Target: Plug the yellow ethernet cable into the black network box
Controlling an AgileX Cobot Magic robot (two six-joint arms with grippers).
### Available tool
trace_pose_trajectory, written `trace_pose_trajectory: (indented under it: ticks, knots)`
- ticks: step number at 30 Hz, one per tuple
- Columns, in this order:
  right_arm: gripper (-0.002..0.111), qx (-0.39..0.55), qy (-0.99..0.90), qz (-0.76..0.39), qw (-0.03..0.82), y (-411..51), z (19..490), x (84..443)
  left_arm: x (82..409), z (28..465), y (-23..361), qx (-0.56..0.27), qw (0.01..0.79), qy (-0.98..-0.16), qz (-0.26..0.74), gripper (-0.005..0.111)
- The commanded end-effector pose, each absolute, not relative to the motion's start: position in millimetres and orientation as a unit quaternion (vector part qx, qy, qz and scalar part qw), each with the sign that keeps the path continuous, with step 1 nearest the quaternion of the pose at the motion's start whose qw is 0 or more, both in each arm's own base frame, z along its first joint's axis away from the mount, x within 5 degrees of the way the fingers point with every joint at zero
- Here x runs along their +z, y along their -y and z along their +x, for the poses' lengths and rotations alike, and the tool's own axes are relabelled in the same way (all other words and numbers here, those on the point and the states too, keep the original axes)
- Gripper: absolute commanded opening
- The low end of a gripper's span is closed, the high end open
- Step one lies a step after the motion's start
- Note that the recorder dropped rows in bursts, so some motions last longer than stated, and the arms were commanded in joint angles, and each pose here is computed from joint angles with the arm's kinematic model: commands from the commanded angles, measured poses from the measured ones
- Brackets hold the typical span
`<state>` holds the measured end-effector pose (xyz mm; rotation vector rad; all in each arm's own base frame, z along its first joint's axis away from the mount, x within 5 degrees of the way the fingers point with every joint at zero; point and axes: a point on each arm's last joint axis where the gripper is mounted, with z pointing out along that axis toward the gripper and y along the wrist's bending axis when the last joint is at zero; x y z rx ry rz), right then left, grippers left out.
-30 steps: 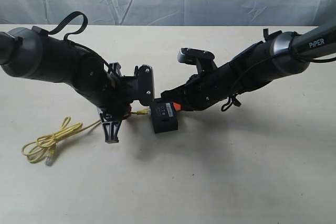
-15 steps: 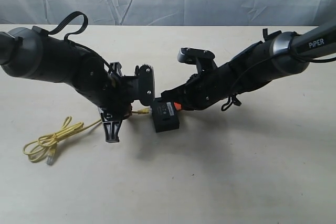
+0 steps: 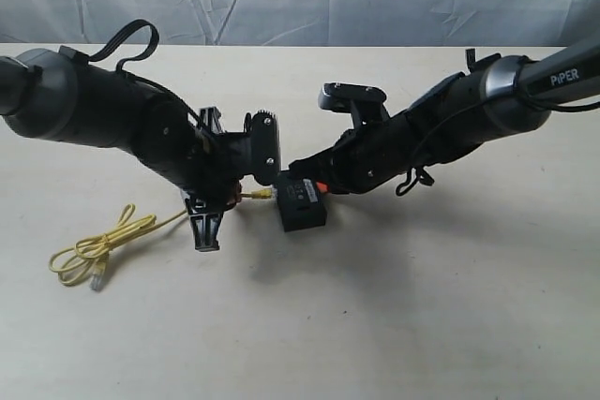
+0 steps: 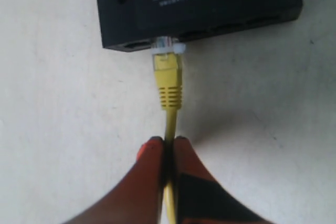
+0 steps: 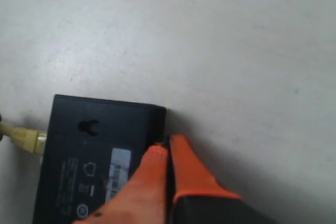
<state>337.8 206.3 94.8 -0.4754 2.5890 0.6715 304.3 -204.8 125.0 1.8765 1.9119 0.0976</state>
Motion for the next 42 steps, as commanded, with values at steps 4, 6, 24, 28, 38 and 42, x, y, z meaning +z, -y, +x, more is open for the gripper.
trace_pose_trajectory:
  ticks: [4, 6, 24, 28, 38, 42]
  knots:
    - [-0.001, 0.279, -0.92, -0.201, 0.191, -213.9, 329.8, 106.4, 127.3, 302.0, 206.7, 0.037, 0.216, -0.687, 0.693, 0.0]
    - [-0.001, 0.289, -0.917, -0.205, 0.182, -215.3, 327.6, 106.8, 127.7, 301.9, 206.6, 0.037, 0.216, -0.688, 0.692, 0.0]
    - [-0.001, 0.21, -0.934, -0.169, 0.235, -202.5, 341.7, 104.3, 127.5, 301.6, 206.4, 0.036, 0.213, -0.688, 0.692, 0.0]
    - [-0.001, 0.199, -0.937, -0.157, 0.24, -200.5, 343.5, 104.0, 127.5, 301.6, 206.4, 0.036, 0.213, -0.688, 0.692, 0.0]
    - [-0.001, 0.219, -0.93, -0.161, 0.248, -202.6, 341.0, 123.5, 127.6, 301.7, 206.5, 0.036, 0.214, -0.688, 0.692, 0.0]
    - [-0.001, 0.221, -0.927, -0.163, 0.256, -202.5, 341.0, 130.1, 127.5, 301.6, 206.4, 0.036, 0.213, -0.688, 0.692, 0.0]
